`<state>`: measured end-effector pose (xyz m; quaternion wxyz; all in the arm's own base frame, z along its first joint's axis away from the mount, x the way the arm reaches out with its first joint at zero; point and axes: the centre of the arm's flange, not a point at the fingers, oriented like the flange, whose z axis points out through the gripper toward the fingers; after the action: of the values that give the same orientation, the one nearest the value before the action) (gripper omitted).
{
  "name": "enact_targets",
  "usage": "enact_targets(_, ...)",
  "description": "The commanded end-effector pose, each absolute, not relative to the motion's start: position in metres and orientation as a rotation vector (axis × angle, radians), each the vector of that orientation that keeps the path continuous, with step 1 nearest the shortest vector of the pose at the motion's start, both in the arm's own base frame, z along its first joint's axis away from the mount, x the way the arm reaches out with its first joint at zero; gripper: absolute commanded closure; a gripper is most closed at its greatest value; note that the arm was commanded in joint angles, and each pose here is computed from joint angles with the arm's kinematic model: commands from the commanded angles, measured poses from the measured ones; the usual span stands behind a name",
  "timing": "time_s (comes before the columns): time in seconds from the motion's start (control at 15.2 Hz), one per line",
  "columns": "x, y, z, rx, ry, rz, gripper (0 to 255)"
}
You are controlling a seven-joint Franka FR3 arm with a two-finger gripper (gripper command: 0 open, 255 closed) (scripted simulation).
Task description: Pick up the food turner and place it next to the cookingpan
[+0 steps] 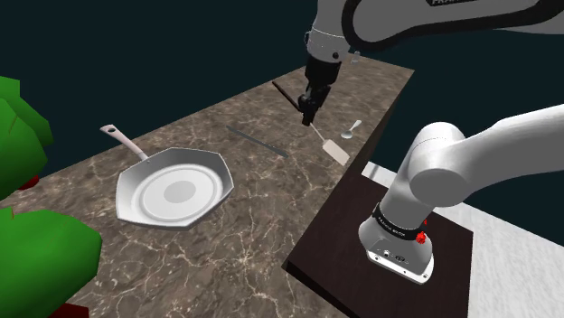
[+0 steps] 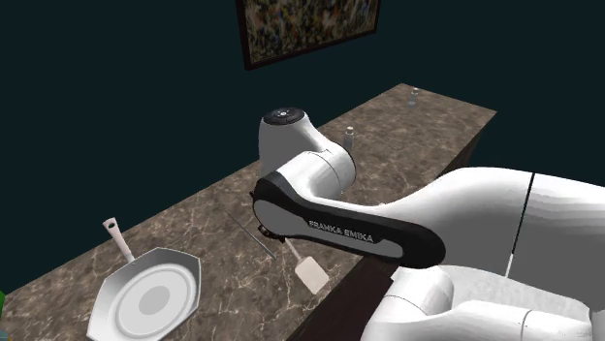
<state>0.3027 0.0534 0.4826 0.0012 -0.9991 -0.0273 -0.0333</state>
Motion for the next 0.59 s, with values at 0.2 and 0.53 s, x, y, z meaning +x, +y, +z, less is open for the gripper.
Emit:
enact_targets(0.2, 0.264, 0.106, 0.481, -3.137, -0.083, -0.104, 255)
enact_targets(0.53, 0.248, 0.13, 0.471, -3.137, -0.083, -0.104, 255)
